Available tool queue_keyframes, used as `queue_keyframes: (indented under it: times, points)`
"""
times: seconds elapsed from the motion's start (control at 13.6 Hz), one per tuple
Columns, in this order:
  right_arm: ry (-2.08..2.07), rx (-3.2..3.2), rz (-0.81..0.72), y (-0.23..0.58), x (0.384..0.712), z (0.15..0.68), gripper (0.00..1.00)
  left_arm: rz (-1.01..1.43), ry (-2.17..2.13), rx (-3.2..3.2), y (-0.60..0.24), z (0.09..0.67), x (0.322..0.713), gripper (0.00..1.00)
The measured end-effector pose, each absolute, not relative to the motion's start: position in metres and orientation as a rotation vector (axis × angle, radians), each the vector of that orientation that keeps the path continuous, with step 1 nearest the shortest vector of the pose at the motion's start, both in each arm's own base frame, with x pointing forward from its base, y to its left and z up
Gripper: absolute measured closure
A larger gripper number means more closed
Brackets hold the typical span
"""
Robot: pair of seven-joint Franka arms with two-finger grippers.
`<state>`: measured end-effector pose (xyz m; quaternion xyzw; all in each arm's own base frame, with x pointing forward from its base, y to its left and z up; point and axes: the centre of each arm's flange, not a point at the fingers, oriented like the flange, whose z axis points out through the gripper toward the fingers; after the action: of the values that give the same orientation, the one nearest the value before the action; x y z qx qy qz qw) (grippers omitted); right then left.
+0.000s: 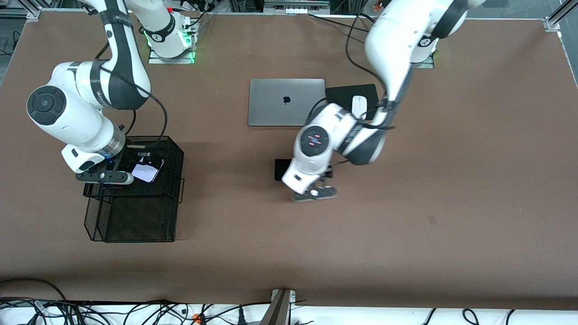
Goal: Place phones with both arms
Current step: 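Release the flip phone mid-table with the left gripper while the right gripper approaches, then grasp the flip phone with the right gripper while the left gripper withdraws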
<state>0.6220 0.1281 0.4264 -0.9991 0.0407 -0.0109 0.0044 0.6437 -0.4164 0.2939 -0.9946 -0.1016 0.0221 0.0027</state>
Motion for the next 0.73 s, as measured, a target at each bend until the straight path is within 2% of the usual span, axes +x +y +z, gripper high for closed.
queue_keyframes:
  times: [0.15,0.29,0.51,0.73]
  points:
    - [0.219,-3.108,-0.053,0.186,0.624,0.455,0.0,0.159,-0.344,-3.069,-0.35,0.313,0.662,0.0]
    - [0.306,-3.086,-0.069,0.271,0.617,0.449,0.0,0.242,-0.331,-3.019,-0.263,0.323,0.681,0.0]
    - [0.396,-3.058,-0.114,0.403,0.611,0.392,0.0,0.302,-0.293,-2.989,-0.129,0.359,0.701,0.0]
    - [0.346,-3.091,-0.166,0.479,0.608,0.309,0.0,0.306,-0.245,-3.012,-0.038,0.443,0.688,0.0]
